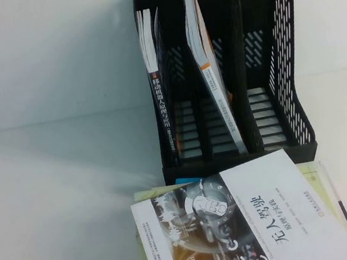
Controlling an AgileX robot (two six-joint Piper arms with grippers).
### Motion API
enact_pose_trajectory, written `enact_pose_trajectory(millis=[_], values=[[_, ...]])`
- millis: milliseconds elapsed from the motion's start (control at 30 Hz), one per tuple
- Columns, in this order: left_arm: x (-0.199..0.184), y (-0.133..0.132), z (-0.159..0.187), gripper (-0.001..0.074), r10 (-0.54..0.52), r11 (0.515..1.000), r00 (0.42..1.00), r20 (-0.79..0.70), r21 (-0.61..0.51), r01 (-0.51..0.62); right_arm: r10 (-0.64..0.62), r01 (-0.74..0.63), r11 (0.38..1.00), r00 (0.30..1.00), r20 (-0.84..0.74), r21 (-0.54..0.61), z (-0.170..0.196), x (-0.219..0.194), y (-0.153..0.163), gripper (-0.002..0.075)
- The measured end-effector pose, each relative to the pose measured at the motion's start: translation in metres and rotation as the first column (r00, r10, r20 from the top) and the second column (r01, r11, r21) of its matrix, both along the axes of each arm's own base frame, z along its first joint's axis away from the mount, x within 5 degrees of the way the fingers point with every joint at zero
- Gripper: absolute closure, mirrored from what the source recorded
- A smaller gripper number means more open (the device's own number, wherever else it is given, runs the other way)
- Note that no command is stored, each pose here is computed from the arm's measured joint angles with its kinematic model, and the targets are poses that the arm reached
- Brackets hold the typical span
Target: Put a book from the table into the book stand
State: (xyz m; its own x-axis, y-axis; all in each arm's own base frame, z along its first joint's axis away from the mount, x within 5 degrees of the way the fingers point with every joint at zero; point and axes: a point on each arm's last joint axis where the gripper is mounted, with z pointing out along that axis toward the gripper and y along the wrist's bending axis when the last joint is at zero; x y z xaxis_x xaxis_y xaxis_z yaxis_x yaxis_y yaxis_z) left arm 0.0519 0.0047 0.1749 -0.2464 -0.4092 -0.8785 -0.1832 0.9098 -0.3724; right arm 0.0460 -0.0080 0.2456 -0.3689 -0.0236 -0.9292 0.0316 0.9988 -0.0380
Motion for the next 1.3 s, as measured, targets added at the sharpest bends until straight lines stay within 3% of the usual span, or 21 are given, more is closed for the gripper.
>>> enact_pose_trajectory(millis=[167, 367, 533, 767, 1300], values=[[0.0, 0.0, 0.0, 0.0738, 0.0, 1.0, 1.0, 0.001, 0.0, 0.0, -0.139, 0.145, 0.989, 0.979, 0.146, -0.032, -0.03, -0.001, -0.006, 0.0729], [0.0, 0.0, 0.0, 0.0738, 0.0, 1.0, 1.0, 0.001, 0.0, 0.0, -0.162, 0.164, 0.986, 0.985, 0.062, -0.024, -0.075, 0.004, -0.007, 0.0729], [0.0, 0.0, 0.0, 0.0738, 0.0, 1.0, 1.0, 0.001, 0.0, 0.0, -0.128, 0.129, 0.991, 0.99, 0.049, -0.018, -0.075, 0.004, -0.005, 0.0729], [0.0, 0.0, 0.0, 0.0738, 0.0, 1.0, 1.0, 0.001, 0.0, 0.0, -0.143, 0.138, 0.986, 0.989, 0.047, 0.098, -0.076, 0.004, -0.003, 0.0729], [0.0, 0.0, 0.0, 0.0738, 0.001, 1.0, 1.0, 0.001, -0.002, -0.001, -0.141, 0.135, 0.985, 0.989, 0.048, 0.111, -0.075, 0.004, -0.003, 0.0729]])
